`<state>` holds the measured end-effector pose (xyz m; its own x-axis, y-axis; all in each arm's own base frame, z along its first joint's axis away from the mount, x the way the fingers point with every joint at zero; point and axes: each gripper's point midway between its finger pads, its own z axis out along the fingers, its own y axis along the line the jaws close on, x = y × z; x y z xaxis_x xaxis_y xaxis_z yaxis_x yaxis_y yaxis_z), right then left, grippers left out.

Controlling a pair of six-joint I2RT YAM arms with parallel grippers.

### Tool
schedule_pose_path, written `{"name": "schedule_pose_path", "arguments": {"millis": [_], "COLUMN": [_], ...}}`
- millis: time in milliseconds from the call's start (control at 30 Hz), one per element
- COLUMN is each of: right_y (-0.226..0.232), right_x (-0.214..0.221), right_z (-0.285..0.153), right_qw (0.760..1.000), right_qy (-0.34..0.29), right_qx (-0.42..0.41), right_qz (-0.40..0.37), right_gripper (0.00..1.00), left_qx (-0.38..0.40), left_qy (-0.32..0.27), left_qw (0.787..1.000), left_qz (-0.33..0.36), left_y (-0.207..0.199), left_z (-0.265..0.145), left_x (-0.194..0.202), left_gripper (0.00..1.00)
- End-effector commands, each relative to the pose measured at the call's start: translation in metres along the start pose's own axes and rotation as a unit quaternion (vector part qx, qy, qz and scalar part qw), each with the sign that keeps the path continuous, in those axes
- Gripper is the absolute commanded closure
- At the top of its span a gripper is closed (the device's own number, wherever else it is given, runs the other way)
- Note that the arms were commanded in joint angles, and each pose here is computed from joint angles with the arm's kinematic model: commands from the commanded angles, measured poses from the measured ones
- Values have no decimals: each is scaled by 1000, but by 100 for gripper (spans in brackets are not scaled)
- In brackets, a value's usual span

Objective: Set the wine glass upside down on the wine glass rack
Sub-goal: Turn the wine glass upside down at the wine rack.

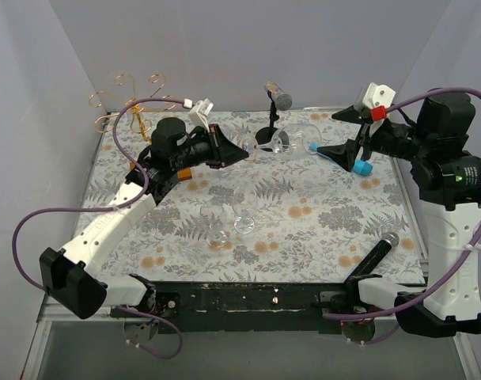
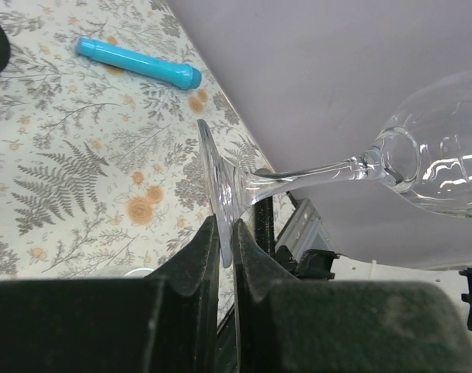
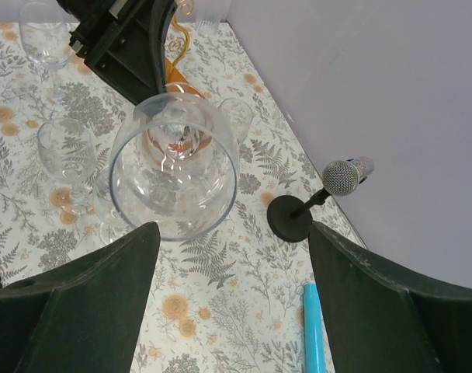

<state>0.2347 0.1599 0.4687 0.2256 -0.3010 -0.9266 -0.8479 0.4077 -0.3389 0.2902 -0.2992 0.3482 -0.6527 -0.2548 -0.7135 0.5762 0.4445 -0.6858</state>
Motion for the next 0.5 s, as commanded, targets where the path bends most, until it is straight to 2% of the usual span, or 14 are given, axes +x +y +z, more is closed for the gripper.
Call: {"name": "schedule_pose_path", "arguments": {"millis": [0, 267, 467], "right_y": [13, 32, 40], "right_x": [-6, -4, -2], "right_z": [-12, -19, -26], "right_qw": [1000, 999, 999], "right_qy": [-9, -11, -7], "right_qx": [-11, -42, -42], "right_qz": [-19, -22, -18], "right_gripper": [15, 15, 14], "left_qx": [-9, -63, -98], "left_qy": [-64, -80, -86], "left_qw": [997, 992, 980], "left_qz": [49, 79, 149], "left_y": [-24, -10, -8], "left_z": [-31, -43, -59], "left_x": [-38, -51, -62], "left_gripper": [100, 100, 100]}}
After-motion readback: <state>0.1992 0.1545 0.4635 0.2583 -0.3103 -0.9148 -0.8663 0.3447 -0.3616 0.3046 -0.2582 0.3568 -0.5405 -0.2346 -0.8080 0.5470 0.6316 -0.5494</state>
